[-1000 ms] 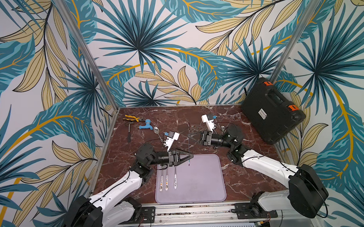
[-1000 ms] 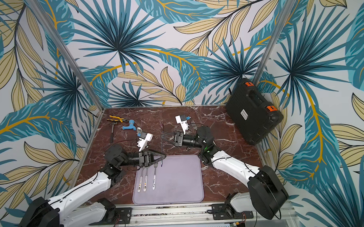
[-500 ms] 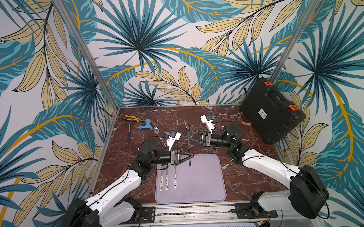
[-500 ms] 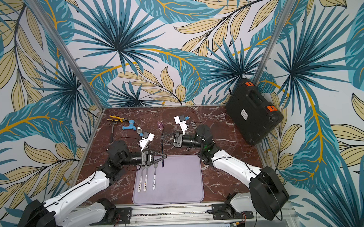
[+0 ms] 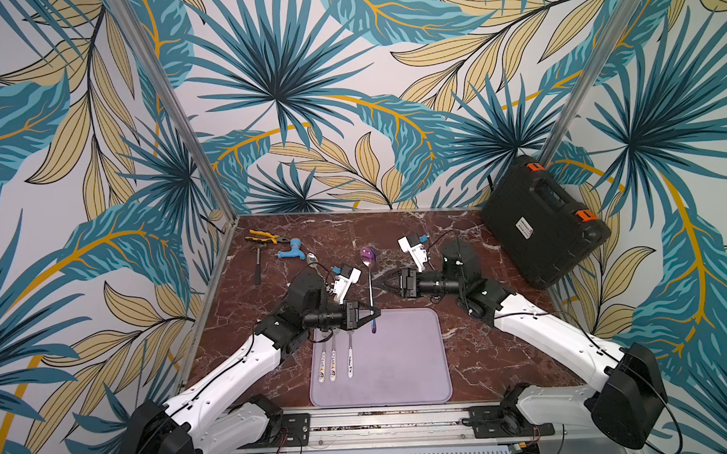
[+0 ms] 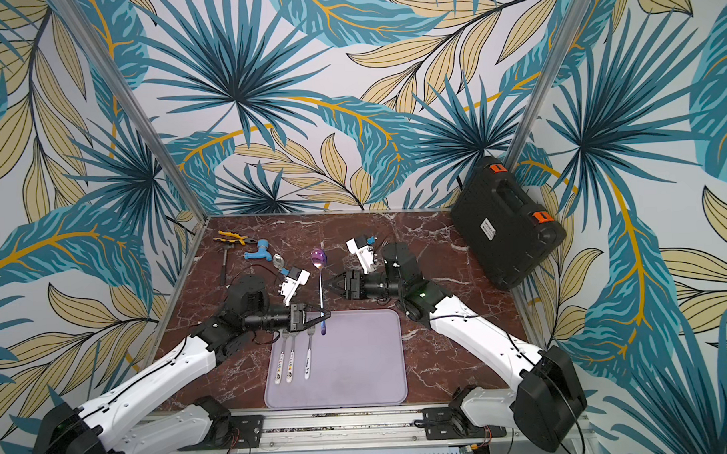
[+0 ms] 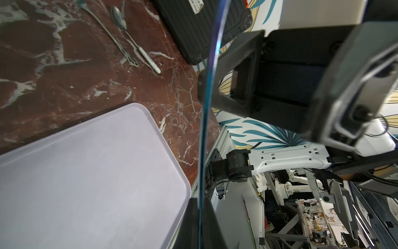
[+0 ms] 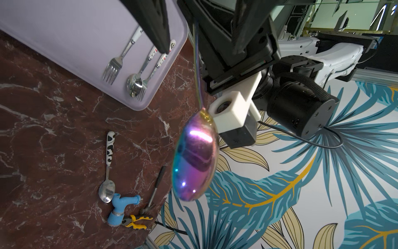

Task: Set the spoon and fork side by side
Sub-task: Pick up the spoon from the tray.

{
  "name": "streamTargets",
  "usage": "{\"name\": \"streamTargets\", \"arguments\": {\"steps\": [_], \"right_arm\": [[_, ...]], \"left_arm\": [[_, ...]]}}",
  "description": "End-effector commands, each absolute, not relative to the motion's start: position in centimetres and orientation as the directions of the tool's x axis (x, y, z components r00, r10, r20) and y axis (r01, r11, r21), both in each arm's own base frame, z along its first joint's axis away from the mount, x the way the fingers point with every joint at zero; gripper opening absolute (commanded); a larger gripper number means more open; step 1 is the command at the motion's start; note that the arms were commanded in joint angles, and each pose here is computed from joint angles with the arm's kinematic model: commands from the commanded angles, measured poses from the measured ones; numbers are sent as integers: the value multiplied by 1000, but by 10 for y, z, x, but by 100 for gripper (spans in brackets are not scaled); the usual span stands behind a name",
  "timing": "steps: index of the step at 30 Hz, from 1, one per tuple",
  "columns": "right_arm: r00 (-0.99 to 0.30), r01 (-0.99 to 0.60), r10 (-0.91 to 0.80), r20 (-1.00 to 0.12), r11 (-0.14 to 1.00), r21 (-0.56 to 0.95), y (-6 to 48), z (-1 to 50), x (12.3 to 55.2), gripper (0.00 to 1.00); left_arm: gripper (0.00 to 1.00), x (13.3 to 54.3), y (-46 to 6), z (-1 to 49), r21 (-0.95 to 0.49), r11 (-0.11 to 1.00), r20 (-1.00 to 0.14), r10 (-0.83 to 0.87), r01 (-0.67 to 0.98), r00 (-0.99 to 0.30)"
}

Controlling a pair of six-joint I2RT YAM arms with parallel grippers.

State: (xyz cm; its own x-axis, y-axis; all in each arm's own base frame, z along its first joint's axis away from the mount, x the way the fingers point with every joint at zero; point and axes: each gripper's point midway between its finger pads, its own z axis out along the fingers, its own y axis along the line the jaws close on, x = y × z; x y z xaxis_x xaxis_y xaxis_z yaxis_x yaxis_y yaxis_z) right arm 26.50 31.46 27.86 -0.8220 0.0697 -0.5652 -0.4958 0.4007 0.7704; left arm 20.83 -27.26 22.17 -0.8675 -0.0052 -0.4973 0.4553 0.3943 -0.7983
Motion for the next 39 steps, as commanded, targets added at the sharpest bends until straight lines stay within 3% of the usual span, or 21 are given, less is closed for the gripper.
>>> {"name": "streamTargets", "arguments": {"steps": [1,11,22,24,25,32,39], "right_arm": [[-820,-500,-5,-573,494,711,318,261,262,51],[-831,-424,-119,-544,769,479,324,222,267,43],[-836,-349,-144,-529,884,310,330,209,262,13],[-837,-336,-133,-531,890,307,331,207,262,4],[-835,-336,-132,-534,890,307,332,207,262,0],[-800,-326,-81,-594,891,317,325,212,267,0],[-813,-328,6,-582,821,467,324,212,267,0]], "left_arm": [[0,214,-272,227,-716,486,-562,27,502,-827],[0,216,-261,209,-560,685,-584,72,465,-809],[0,218,-256,204,-467,764,-614,82,445,-785],[0,218,-258,205,-466,762,-618,83,449,-782],[4,217,-259,205,-471,758,-617,83,451,-783],[44,212,-258,219,-484,730,-647,72,482,-759],[55,205,-251,238,-513,678,-697,29,527,-716]]}}
